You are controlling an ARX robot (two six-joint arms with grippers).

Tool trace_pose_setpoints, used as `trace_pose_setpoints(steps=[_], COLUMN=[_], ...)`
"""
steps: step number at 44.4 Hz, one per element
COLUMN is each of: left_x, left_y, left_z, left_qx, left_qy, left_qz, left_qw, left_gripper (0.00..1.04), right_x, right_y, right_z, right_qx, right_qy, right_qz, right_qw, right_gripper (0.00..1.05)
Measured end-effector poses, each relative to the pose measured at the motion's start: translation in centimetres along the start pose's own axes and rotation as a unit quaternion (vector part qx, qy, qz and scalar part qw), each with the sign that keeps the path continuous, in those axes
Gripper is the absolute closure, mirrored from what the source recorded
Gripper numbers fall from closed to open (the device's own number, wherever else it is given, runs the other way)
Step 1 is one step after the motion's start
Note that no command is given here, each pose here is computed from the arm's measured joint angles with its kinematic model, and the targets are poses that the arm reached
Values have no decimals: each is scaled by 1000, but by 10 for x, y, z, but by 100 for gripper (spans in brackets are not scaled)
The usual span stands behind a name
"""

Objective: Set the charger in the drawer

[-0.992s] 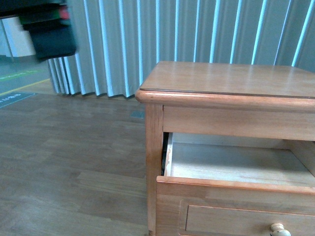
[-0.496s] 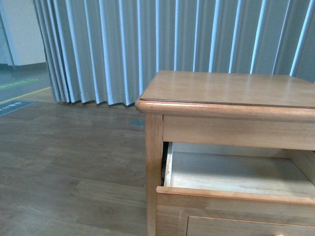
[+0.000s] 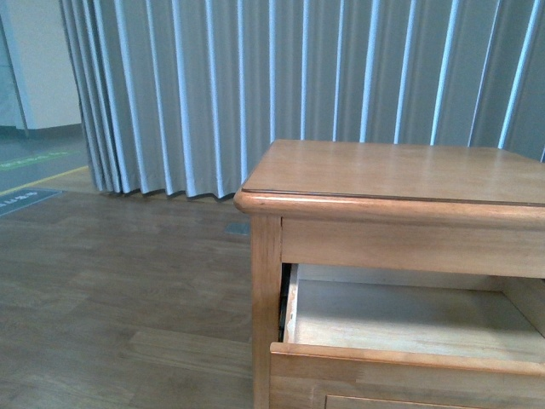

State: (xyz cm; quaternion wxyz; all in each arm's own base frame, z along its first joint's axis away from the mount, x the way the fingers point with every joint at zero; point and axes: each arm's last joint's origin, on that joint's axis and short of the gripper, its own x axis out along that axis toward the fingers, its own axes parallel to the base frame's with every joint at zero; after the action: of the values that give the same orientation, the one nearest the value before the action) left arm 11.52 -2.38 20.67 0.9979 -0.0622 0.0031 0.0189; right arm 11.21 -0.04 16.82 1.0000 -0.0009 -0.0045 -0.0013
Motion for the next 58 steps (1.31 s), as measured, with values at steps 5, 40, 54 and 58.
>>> trace_pose_setpoints(steps=[5, 40, 54, 58], left_x=[-2, -17, -17, -17], left_y=[5, 29, 29, 29], left_z=[-6, -37, -36, -36], left_qx=[35, 58, 58, 58], left_qy=[-1, -4, -6, -6], left_qz=[-23, -20, -20, -20], left_qw=[999, 998, 998, 998], left_gripper=[52, 101, 101, 83], right_x=[0, 0, 0, 0], right_y=[0, 0, 0, 0], right_z=[0, 0, 0, 0], right_qx=[0, 0, 0, 0], right_qy=[0, 0, 0, 0], right_qz=[0, 0, 0, 0], right_qw=[1000, 1000, 1000, 1000], right_gripper=[8, 8, 8, 8])
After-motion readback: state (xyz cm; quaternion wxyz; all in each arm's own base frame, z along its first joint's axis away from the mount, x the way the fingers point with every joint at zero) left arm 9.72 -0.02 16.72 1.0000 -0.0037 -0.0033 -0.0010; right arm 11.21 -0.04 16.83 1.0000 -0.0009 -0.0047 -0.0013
